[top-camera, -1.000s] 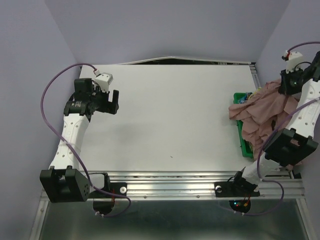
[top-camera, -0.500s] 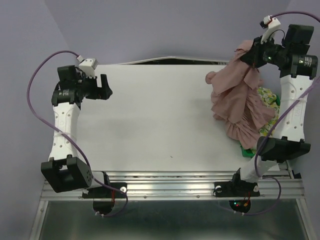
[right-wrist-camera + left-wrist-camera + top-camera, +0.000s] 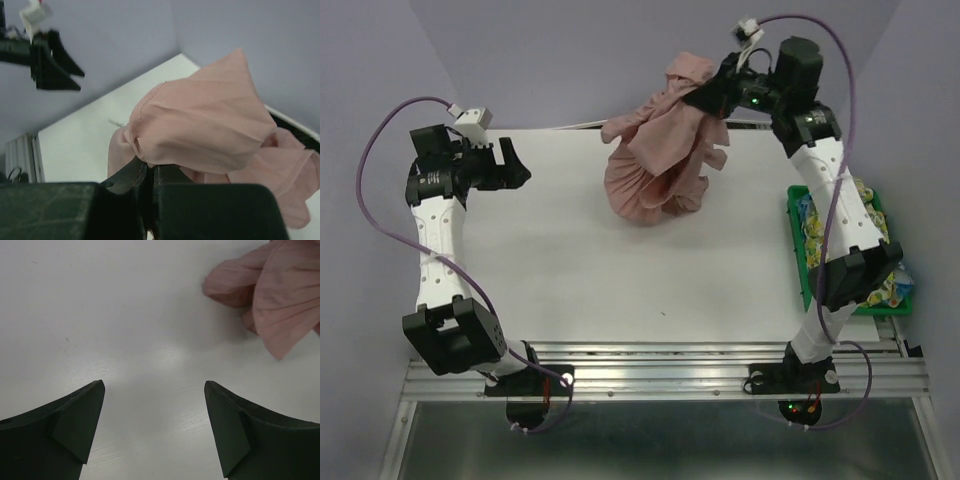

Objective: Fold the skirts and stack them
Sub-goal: Move the skirt to the center of the board

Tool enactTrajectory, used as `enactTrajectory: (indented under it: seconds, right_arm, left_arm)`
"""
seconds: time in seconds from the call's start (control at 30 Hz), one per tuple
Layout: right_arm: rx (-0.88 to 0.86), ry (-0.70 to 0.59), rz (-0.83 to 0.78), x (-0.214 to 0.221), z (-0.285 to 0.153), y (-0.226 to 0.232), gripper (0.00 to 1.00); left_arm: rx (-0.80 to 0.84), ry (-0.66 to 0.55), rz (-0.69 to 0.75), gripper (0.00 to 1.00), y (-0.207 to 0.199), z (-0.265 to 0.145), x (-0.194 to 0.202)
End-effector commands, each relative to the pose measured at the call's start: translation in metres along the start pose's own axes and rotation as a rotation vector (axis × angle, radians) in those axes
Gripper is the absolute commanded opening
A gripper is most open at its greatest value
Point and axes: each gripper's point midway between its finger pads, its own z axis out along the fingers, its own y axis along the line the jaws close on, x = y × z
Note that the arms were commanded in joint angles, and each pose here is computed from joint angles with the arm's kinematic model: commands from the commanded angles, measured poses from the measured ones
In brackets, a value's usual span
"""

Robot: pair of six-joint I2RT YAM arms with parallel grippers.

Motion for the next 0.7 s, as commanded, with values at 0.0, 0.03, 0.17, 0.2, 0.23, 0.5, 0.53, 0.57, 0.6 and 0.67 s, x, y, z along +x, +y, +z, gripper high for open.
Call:
enactTrajectory:
  seconds: [0.0, 0.03, 0.17, 0.2, 0.23, 0.5, 0.53, 0.57, 0.6, 0.67]
  right_arm:
    - [-0.177, 0.04, -0.098, 0.05, 0.046, 0.049, 0.01]
    - [-0.206, 0.077, -0.11, 0.07, 0.051, 0.063, 0.01]
    - [-0.197, 0.286, -0.095, 0.194, 0.038, 0.053, 0.01]
    - [-0.18, 0.33, -0.099, 0.219, 0.03, 0.049, 0.01]
    - [-0.175, 0.41, -0.075, 0.263, 0.012, 0.051, 0.01]
    - [-0.127, 0.635, -0.164, 0.373, -0.063, 0.056, 0.62]
    - [-0.115, 0.643, -0.15, 0.374, -0.066, 0.056, 0.87]
    - [-0.102, 0.646, -0.141, 0.373, -0.068, 0.056, 1.0]
    - [-0.098, 0.647, -0.139, 0.371, -0.069, 0.057, 1.0]
    - [-0.091, 0.65, -0.131, 0.361, -0.074, 0.061, 1.0]
  left_arm:
    - [0.009, -0.109, 0.094, 0.93, -0.013, -0.024, -0.027]
    - [0.01, -0.104, 0.11, 0.93, -0.013, -0.025, -0.025]
    - [-0.004, -0.065, 0.219, 0.91, -0.008, -0.027, -0.008]
    - [-0.012, -0.061, 0.245, 0.9, -0.008, -0.029, -0.005]
    - [-0.009, -0.038, 0.28, 0.89, -0.006, -0.027, 0.004]
    - [0.108, 0.099, 0.471, 0.87, -0.03, -0.006, 0.056]
    - [0.125, 0.112, 0.496, 0.87, -0.036, -0.002, 0.063]
    - [0.17, 0.126, 0.545, 0.88, -0.053, 0.006, 0.074]
    - [0.177, 0.136, 0.573, 0.88, -0.059, 0.01, 0.08]
    - [0.241, 0.158, 0.643, 0.88, -0.083, 0.02, 0.1]
